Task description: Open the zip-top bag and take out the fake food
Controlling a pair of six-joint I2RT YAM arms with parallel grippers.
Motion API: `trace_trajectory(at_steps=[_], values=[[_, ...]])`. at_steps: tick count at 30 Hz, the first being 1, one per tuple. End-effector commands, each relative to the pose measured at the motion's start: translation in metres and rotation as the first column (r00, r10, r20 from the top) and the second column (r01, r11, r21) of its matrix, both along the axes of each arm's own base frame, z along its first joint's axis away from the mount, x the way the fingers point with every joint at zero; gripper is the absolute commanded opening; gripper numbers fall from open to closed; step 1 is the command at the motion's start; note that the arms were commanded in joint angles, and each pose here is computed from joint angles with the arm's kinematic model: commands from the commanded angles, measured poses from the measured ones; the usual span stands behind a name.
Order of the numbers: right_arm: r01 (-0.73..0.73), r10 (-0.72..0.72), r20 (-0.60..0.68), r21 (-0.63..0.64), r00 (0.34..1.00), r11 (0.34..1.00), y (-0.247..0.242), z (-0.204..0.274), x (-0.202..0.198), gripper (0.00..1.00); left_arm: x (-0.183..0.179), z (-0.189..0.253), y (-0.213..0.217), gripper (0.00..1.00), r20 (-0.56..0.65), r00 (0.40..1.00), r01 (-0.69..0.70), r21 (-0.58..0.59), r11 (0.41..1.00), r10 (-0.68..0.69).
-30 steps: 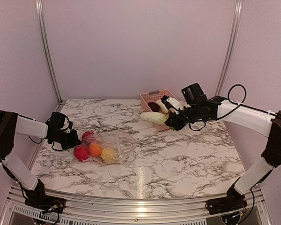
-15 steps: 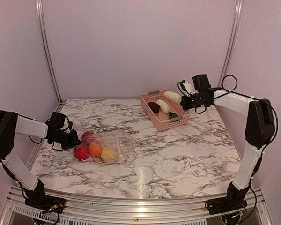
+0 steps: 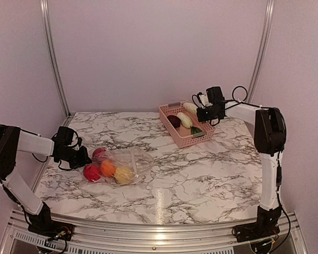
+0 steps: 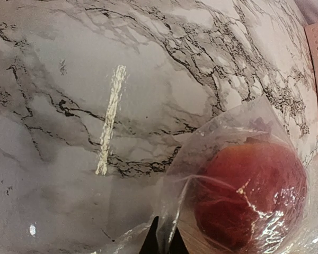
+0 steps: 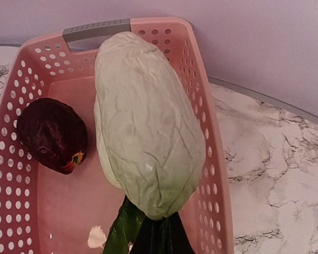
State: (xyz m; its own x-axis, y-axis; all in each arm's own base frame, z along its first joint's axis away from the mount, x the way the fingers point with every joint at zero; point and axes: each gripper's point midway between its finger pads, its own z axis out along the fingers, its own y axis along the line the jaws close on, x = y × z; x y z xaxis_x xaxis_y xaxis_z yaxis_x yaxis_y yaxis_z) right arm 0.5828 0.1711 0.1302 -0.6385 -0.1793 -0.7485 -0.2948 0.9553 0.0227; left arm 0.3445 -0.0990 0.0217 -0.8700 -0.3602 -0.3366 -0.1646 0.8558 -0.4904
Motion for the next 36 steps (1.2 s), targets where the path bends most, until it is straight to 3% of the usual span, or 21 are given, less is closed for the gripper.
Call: trace_trajectory(at_steps=[1,5,9,12,18,24,32,36], values=[[0.050,-0.048,0.065,-0.031,0.997,0.998,-0.007,0.002,0.026,0.04,-0.004,-0.008,0.007,0.00,-0.026,0.999,-0.028,0.020,0.999,0.029],[0.022,-0.020,0.052,-0.056,0.998,0.998,-0.003,-0.012,0.036,0.09,-0.004,-0.010,0.006,0.00,-0.032,0.999,-0.024,0.018,1.000,0.025],[0.014,-0.011,0.059,-0.043,0.998,0.999,-0.001,-0.006,0.036,0.46,-0.004,-0.009,0.006,0.00,-0.029,0.999,-0.019,0.021,1.000,0.020],[0.010,-0.006,0.089,-0.040,0.996,0.999,-0.001,0.013,0.034,0.55,-0.002,-0.008,0.006,0.00,-0.023,1.000,-0.020,0.019,1.000,0.021],[-0.113,0.107,0.122,0.047,0.987,0.992,0.023,0.055,0.006,0.56,-0.003,-0.008,0.005,0.00,-0.024,1.000,-0.014,0.017,1.000,0.014],[-0.306,0.289,0.141,0.117,0.947,0.945,0.070,0.077,-0.055,0.56,-0.002,-0.006,0.003,0.00,-0.006,1.000,-0.016,-0.001,1.000,0.016],[-0.579,0.584,0.059,0.236,0.810,0.780,0.163,0.051,-0.162,0.52,-0.001,-0.004,0.000,0.00,0.006,1.000,-0.007,-0.018,1.000,0.007],[-0.647,0.668,0.027,0.276,0.744,0.711,0.200,0.037,-0.204,0.46,-0.001,-0.005,-0.001,0.00,0.004,1.000,-0.004,-0.023,1.000,0.004]])
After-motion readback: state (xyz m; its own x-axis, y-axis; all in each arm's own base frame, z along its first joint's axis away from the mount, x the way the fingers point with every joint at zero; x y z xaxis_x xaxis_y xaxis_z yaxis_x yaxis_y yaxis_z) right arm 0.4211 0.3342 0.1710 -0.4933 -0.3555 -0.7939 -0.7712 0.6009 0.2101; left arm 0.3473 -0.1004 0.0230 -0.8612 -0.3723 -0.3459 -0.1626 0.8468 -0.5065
